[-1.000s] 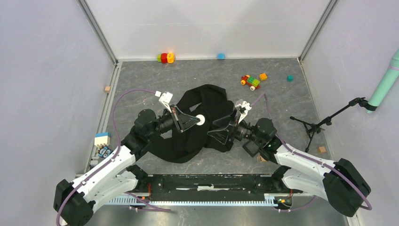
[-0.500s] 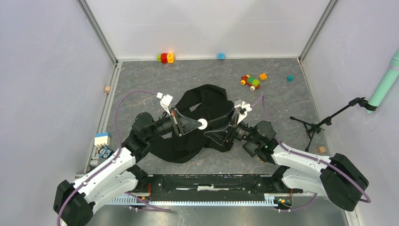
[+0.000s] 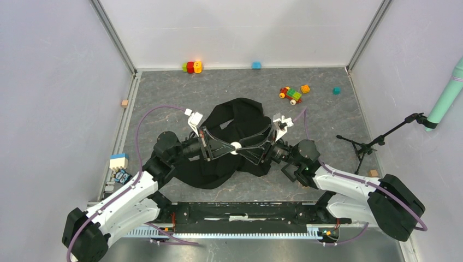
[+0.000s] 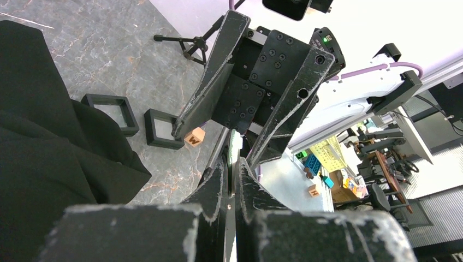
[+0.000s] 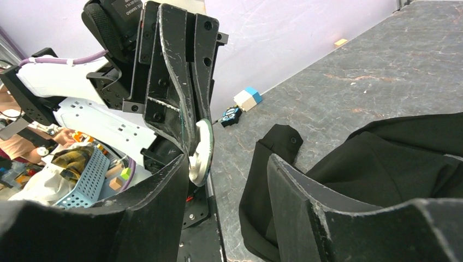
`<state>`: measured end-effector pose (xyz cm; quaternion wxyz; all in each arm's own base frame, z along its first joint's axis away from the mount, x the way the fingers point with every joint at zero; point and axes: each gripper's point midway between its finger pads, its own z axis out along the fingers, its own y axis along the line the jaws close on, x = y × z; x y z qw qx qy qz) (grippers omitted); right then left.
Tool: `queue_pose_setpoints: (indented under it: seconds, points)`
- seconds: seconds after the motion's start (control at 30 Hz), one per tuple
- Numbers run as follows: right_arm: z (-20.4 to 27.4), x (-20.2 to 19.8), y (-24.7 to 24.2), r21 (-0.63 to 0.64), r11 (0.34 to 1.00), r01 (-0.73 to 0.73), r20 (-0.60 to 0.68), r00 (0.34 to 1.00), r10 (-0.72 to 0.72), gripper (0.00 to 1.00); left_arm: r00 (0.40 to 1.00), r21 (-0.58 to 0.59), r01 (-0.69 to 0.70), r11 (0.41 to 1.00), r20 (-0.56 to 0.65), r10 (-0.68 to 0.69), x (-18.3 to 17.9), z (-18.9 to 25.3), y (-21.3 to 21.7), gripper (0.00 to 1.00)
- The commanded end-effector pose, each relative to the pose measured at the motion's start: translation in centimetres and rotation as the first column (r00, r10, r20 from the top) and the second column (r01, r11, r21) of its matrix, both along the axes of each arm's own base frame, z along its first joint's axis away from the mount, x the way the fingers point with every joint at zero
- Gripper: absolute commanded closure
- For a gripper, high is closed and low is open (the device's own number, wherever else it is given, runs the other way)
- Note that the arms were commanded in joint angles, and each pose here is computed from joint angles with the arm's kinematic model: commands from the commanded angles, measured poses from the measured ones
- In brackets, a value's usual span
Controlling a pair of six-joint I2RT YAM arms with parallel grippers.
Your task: Remove the brooch from the garment
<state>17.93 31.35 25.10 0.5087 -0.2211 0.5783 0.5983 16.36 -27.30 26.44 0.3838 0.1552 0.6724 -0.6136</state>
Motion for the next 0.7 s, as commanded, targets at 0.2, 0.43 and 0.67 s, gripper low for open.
queue_pose_setpoints:
  seconds: [0.2,0.43,0.67]
  points:
    - [3.0,0.0,0.4,0.078,0.997,-0.019,0.041,0.999,0.016,0.50,0.995,-0.031,0.068,0.997,0.081,-0.065,-1.2,1.7,0.0,0.98]
    - [2.4,0.6,0.7,0.050,0.999,-0.005,-0.005,1.000,0.005,0.61,0.988,-0.044,0.077,0.996,0.140,-0.070,-1.7,2.2,0.2,0.98]
    - [1.5,0.9,1.3,0.010,1.000,-0.015,-0.037,0.999,0.016,0.70,0.984,-0.049,0.089,0.995,0.160,-0.080,-2.0,2.6,0.2,0.98]
